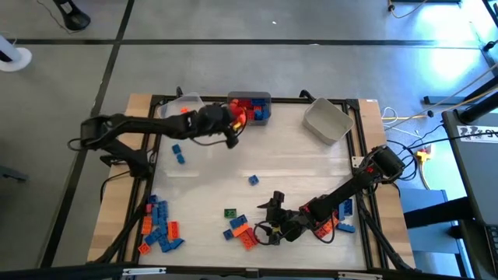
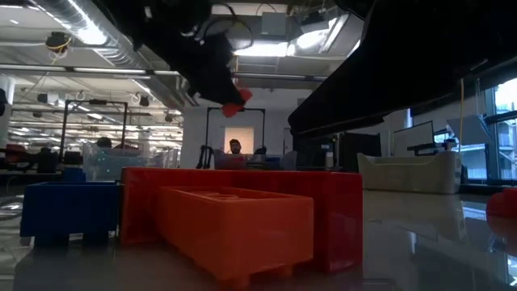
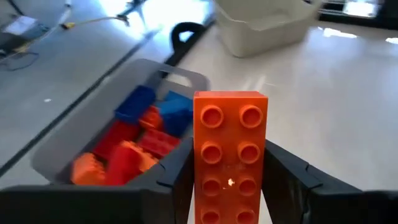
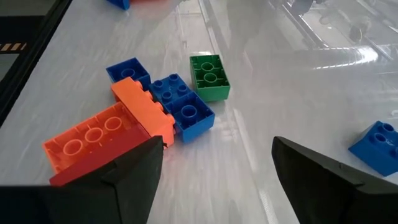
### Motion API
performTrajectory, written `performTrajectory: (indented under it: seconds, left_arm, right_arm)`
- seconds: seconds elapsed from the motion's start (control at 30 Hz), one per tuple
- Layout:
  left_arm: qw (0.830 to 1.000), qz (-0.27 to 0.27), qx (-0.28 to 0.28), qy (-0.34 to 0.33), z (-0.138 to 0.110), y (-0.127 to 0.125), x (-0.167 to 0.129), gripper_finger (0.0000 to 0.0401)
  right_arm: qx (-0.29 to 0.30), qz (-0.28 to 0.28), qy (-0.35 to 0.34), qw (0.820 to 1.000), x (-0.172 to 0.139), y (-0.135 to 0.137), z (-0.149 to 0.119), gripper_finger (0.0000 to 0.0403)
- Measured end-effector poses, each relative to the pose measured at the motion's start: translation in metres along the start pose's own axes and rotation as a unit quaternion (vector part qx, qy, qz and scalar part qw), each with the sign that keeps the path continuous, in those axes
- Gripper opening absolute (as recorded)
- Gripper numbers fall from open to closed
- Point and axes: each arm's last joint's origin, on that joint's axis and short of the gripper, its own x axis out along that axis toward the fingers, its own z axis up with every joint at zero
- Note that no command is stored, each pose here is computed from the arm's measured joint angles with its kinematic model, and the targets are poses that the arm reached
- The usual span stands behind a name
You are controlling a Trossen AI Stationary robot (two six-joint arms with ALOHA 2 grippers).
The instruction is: Sort blocks by size
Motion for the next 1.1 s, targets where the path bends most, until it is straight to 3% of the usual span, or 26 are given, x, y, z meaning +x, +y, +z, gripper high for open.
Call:
performTrajectory:
  seconds: [0.2, 0.63, 0.9, 1.1]
  left_arm:
    - [0.998, 0.049, 0.014, 0.023, -0.006, 0.031, 0.030, 0.0140]
    - [0.991, 0.118, -0.029, 0.052, 0.001, 0.087, 0.089, 0.0141]
    - [0.991, 0.103, -0.032, 0.074, -0.005, 0.095, 0.092, 0.0144]
    - [0.992, 0.082, -0.030, 0.089, -0.008, 0.090, 0.092, 0.0194]
  right_arm:
    - [-0.012, -0.005, -0.002, 1.000, 0.000, 0.000, 0.000, 0.0298]
    - [-0.018, -0.012, 0.001, 1.000, 0.000, -0.001, -0.001, 0.0298]
    - [-0.019, -0.012, 0.002, 1.000, 0.000, -0.001, -0.001, 0.0298]
    - [-0.018, -0.012, 0.000, 1.000, 0.000, -0.001, -0.001, 0.0298]
